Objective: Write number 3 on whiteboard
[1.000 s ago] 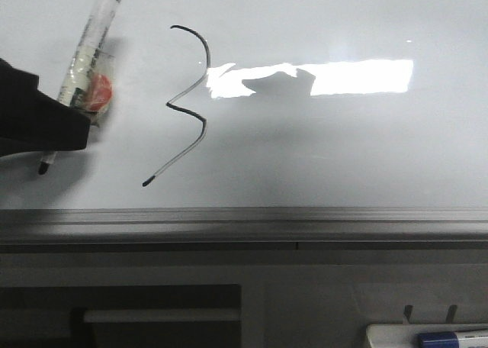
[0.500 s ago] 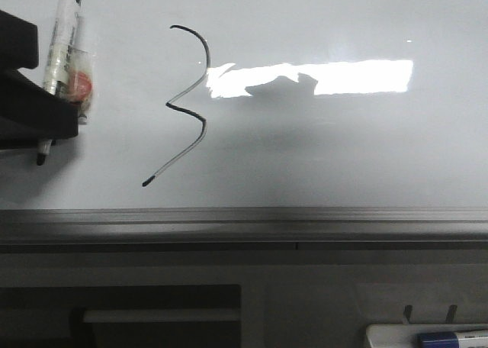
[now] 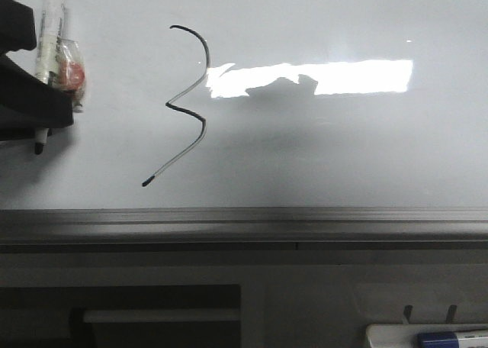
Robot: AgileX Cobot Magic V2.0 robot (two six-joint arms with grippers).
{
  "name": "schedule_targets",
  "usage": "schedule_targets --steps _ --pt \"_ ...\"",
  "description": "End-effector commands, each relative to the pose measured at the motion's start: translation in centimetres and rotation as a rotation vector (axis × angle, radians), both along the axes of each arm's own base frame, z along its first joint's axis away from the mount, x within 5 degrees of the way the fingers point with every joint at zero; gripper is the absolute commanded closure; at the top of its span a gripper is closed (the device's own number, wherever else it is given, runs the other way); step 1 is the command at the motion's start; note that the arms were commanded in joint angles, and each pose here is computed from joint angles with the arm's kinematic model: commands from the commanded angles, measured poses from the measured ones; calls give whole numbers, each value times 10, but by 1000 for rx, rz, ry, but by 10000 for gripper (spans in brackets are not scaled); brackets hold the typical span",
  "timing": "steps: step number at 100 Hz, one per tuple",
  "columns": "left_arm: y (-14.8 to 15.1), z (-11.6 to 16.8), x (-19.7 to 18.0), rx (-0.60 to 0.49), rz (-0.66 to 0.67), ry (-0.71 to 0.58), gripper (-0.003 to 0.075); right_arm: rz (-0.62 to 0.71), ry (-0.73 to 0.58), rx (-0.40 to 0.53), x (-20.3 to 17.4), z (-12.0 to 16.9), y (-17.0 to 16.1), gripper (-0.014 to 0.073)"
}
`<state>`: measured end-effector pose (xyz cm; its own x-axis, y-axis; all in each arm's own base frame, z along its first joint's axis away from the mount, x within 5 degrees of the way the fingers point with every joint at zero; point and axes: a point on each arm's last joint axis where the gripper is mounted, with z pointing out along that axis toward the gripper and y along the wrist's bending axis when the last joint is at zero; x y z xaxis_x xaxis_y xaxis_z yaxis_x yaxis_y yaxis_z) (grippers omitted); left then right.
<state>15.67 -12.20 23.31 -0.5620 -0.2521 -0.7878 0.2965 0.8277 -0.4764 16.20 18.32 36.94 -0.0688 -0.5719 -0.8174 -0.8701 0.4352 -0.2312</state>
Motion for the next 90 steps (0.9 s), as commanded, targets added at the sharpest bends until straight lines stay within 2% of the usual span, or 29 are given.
schedule_targets --steps 1,21,33,69,83,90 --pt "1 15 6 -52 51 -87 704 -19 -61 85 -1 20 -4 -55" --pt "2 17 8 -34 56 -128 500 -8 -33 57 -3 17 -4 -55" --pt "3 18 8 -31 58 -139 437 -8 -31 55 -3 17 -4 -55" --pt "3 20 6 -32 49 -145 434 -11 -47 59 -2 18 -4 -55" --pt "7 29 1 -44 34 -196 435 -16 -47 64 -2 19 -4 -53" --pt "9 36 -3 -44 14 -234 437 -29 -35 82 -2 19 -4 6"
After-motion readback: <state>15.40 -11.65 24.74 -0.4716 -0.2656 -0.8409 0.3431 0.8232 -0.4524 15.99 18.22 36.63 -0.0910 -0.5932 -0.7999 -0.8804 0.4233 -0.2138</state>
